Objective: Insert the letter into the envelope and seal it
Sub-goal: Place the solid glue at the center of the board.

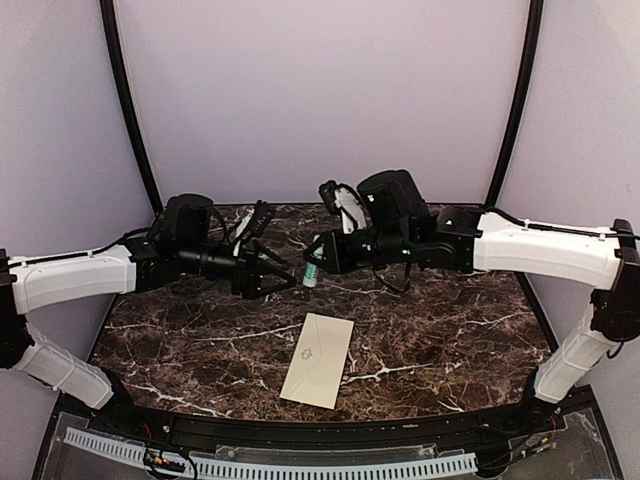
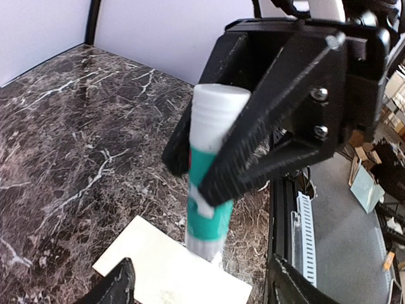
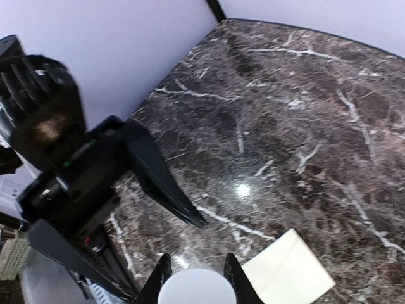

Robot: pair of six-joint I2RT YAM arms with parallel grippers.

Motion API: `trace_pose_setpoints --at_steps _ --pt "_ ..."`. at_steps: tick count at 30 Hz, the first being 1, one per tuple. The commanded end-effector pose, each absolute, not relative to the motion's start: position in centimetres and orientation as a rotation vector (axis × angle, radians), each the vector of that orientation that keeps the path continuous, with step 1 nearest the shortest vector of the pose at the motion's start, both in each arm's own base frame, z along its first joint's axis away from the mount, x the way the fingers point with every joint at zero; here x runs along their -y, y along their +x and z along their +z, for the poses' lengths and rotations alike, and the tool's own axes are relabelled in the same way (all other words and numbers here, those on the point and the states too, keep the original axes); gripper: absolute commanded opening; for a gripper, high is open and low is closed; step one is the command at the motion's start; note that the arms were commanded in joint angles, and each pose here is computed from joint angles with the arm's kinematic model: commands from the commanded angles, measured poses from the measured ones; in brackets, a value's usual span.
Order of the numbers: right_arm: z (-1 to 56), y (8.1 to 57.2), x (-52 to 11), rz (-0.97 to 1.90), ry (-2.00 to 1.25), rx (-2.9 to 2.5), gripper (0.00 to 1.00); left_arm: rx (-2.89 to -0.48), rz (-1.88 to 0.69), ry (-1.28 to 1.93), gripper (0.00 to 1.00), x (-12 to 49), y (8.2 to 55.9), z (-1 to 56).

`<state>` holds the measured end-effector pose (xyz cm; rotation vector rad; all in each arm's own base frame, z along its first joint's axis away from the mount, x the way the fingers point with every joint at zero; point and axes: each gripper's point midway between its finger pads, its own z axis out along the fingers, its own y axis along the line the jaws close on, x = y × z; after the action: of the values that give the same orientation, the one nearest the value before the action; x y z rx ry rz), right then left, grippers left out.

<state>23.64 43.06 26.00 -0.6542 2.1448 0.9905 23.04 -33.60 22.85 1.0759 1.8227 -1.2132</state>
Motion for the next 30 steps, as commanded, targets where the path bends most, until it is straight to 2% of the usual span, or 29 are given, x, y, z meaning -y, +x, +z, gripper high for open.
trace_pose_setpoints --at_steps 1,4,9,12,16,30 --pt "26.0 28.9 -36.4 0.632 -0.495 -2.112 0.00 -1.789 -1.044 0.939 0.73 29.9 25.8 25.3" --pt "23.0 31.8 -31.7 0.462 -0.401 -2.141 0.00 -1.826 -0.980 0.786 0.77 26.2 28.1 26.4" --pt "18.5 36.2 -24.4 0.252 -0.244 -2.159 0.00 -1.942 -0.704 0.463 0.80 17.3 33.0 26.3" --pt "16.4 38.3 -20.7 0.155 -0.161 -2.168 0.00 -1.975 -0.580 0.259 0.82 11.7 34.4 26.2" --pt "14.5 40.4 -17.0 0.040 -0.084 -2.165 0.00 -1.977 -0.403 0.107 0.82 7.0 34.6 25.6" --pt "9.3 42.8 -13.2 -0.038 0.032 -2.145 0.00 -1.904 -0.360 0.100 0.84 6.3 33.1 25.9"
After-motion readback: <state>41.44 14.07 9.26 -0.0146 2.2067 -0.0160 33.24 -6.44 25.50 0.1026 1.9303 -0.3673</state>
